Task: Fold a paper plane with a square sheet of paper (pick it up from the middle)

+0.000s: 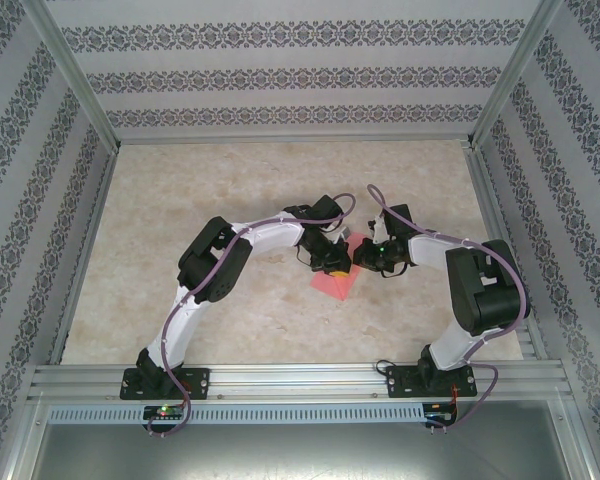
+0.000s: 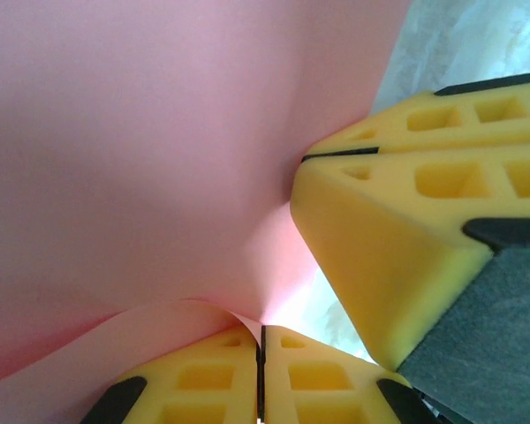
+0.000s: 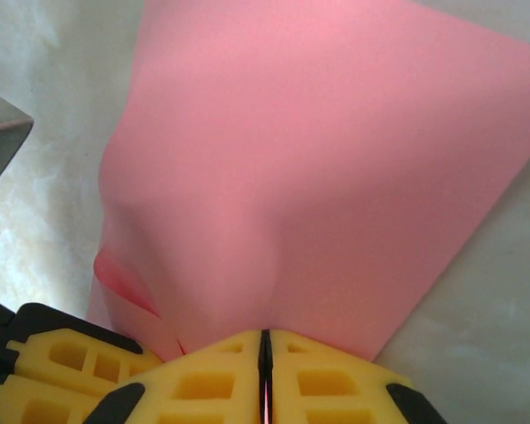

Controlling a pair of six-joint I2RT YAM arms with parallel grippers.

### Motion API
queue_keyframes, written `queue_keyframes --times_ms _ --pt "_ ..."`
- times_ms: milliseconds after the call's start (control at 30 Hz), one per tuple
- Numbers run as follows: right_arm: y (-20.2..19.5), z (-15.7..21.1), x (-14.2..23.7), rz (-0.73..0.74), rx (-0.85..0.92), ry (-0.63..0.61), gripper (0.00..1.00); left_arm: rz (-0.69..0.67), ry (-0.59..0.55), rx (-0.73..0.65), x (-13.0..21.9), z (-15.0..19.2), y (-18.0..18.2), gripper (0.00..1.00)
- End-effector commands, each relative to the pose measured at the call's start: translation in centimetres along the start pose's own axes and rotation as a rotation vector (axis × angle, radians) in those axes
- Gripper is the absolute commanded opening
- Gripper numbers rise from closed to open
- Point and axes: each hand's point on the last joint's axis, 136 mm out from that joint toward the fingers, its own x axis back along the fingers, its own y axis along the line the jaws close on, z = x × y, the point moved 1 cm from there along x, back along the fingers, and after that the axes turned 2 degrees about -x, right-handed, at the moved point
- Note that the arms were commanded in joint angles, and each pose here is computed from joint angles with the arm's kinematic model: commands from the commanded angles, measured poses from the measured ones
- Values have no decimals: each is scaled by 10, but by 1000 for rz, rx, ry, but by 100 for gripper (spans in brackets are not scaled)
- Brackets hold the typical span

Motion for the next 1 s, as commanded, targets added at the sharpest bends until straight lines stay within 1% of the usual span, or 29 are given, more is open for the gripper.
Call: queue_keyframes --times_ms 0,167,533,633,833,967 --pt "-1 11 3 -9 0 27 10 35 -54 -53 9 -12 -25 11" --pt "0 11 2 -23 -8 28 10 45 -44 -45 4 -10 -23 11" --pt "-2 10 1 -41 -25 28 10 71 -67 -94 18 -9 -43 11" --pt "-1 10 1 -52 -32 30 9 68 -78 -98 21 -9 -43 11" --pt "3 10 2 -96 -59 32 8 80 -90 -93 17 -10 -41 11" --pt "4 10 2 -110 -70 33 8 53 -59 -74 8 -7 -30 11"
